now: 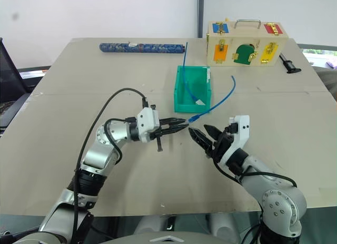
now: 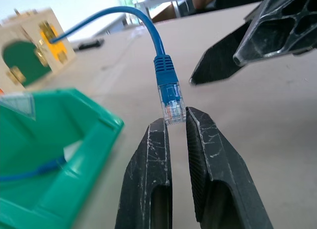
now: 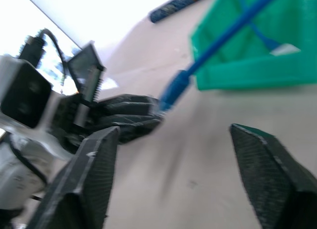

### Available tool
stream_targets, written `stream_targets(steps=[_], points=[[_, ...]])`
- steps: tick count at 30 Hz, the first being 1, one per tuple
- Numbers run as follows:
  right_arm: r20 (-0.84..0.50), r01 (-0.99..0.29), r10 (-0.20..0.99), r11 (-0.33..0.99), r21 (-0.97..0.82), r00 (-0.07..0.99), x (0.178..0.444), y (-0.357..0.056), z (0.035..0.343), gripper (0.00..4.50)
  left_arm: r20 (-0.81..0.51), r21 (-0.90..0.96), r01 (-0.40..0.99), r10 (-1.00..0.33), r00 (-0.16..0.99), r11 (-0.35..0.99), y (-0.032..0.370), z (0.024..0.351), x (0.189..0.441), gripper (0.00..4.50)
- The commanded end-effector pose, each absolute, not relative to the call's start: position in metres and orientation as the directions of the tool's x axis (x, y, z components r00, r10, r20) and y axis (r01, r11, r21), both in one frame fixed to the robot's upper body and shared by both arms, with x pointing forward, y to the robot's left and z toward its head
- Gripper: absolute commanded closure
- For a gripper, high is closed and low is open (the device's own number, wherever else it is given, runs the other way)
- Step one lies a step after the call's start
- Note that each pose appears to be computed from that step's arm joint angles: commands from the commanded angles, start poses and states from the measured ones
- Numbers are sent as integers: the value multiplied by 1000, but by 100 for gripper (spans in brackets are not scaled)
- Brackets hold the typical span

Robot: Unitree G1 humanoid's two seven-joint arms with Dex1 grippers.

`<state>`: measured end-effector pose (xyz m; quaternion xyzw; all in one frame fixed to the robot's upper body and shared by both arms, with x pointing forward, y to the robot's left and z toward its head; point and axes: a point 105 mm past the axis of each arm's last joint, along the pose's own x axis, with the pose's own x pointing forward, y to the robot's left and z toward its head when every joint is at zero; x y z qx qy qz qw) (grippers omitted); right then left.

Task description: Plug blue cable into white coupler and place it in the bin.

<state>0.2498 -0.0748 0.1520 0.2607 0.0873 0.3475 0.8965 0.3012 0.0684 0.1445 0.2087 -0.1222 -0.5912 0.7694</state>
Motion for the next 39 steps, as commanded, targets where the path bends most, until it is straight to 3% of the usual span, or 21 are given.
stream_targets(steps=[1, 5, 8, 11, 17, 18, 19, 26, 32, 35, 39], points=[[78, -572, 655, 588, 571, 751, 257, -70, 166, 151, -26, 560, 805, -967, 253, 196, 66, 162, 298, 450], [91, -562, 653, 563, 606, 752, 262, -66, 171, 151, -26, 581, 794, -971, 238, 179, 64, 164, 295, 450], [100, -560, 655, 545, 625, 749, 264, -65, 174, 238, -24, 589, 789, -971, 237, 177, 62, 166, 295, 450], [94, -561, 663, 541, 627, 743, 265, -64, 175, 368, -22, 595, 785, -972, 233, 174, 61, 167, 294, 450], [89, -560, 666, 538, 630, 740, 266, -65, 176, 368, -21, 600, 782, -974, 225, 168, 58, 169, 292, 450], [89, -560, 667, 538, 630, 740, 266, -65, 176, 427, -20, 601, 782, -974, 224, 167, 58, 169, 291, 450], [88, -562, 669, 536, 630, 738, 266, -65, 176, 445, -19, 600, 782, -975, 223, 167, 58, 169, 291, 450], [78, -581, 698, 522, 624, 712, 263, -63, 175, 445, -15, 554, 812, -974, 228, 181, 59, 169, 292, 450], [83, -580, 690, 530, 618, 719, 266, -70, 177, 450, 10, 344, 853, -910, 414, 392, 97, 174, 306, 203], [84, -578, 686, 534, 617, 723, 268, -74, 177, 450, -6, 279, 807, -840, 543, 520, 134, 176, 313, 54], [83, -582, 690, 532, 615, 719, 271, -76, 174, 450, -65, 227, 702, -708, 703, 675, 195, 174, 315, 54]])
